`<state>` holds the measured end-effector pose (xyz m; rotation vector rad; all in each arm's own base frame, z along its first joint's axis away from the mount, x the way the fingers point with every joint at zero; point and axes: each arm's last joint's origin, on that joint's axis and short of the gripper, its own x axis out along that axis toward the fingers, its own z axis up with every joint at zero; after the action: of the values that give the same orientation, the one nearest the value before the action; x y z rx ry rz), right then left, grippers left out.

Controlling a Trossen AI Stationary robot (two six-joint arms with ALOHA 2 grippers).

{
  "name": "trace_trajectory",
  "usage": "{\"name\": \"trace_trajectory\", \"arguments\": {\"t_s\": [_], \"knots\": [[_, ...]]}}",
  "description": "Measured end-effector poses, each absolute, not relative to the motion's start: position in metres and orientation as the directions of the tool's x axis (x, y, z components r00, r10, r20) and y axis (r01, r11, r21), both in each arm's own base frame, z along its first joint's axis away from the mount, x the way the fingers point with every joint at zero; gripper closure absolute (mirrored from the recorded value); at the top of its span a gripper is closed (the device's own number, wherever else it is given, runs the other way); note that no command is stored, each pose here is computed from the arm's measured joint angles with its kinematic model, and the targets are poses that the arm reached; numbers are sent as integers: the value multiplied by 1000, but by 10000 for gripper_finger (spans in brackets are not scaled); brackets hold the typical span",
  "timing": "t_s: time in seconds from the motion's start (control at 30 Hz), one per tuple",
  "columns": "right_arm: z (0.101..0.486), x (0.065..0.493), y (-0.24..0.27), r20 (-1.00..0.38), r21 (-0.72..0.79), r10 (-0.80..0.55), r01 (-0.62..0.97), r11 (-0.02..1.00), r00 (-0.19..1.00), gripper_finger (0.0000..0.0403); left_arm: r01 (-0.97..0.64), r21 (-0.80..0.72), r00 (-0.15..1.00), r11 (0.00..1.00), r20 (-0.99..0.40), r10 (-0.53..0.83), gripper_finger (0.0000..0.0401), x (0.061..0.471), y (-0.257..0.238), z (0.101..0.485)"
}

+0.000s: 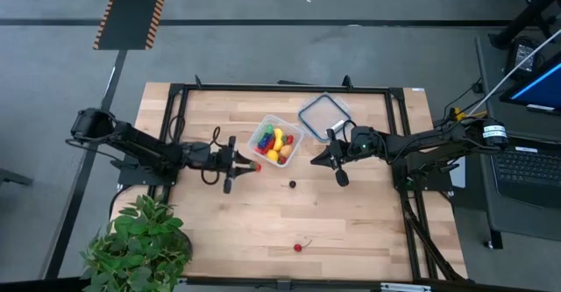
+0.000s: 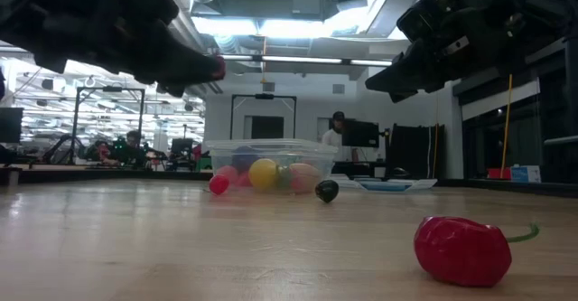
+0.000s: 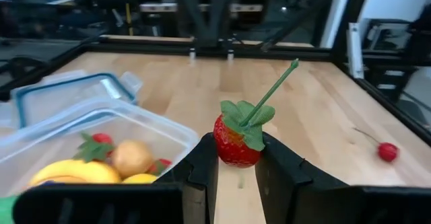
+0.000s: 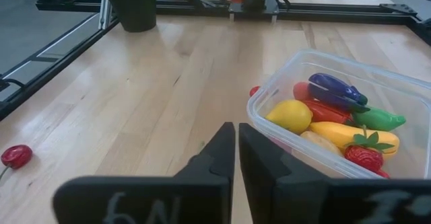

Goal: Pick and placing Produce into tupperware
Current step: Put the red strawberry into the transparent container

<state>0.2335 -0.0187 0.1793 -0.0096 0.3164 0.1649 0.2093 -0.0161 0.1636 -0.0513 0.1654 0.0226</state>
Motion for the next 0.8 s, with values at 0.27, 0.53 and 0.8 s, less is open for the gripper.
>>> {"name": "trace_trajectory", "arguments": {"t_s": [0.27,0.53,0.8], "knots": [[179,234,-19,-310,9,158,-163,987,938,378,-93,-43,981,995,-177,84,331,219,6,165],[180,234,-19,-308,8,157,-162,987,938,377,-42,-61,948,997,-317,20,331,256,41,155],[179,233,-19,-317,8,157,-163,987,935,377,-7,-40,872,999,-490,-13,331,303,77,172]]}}
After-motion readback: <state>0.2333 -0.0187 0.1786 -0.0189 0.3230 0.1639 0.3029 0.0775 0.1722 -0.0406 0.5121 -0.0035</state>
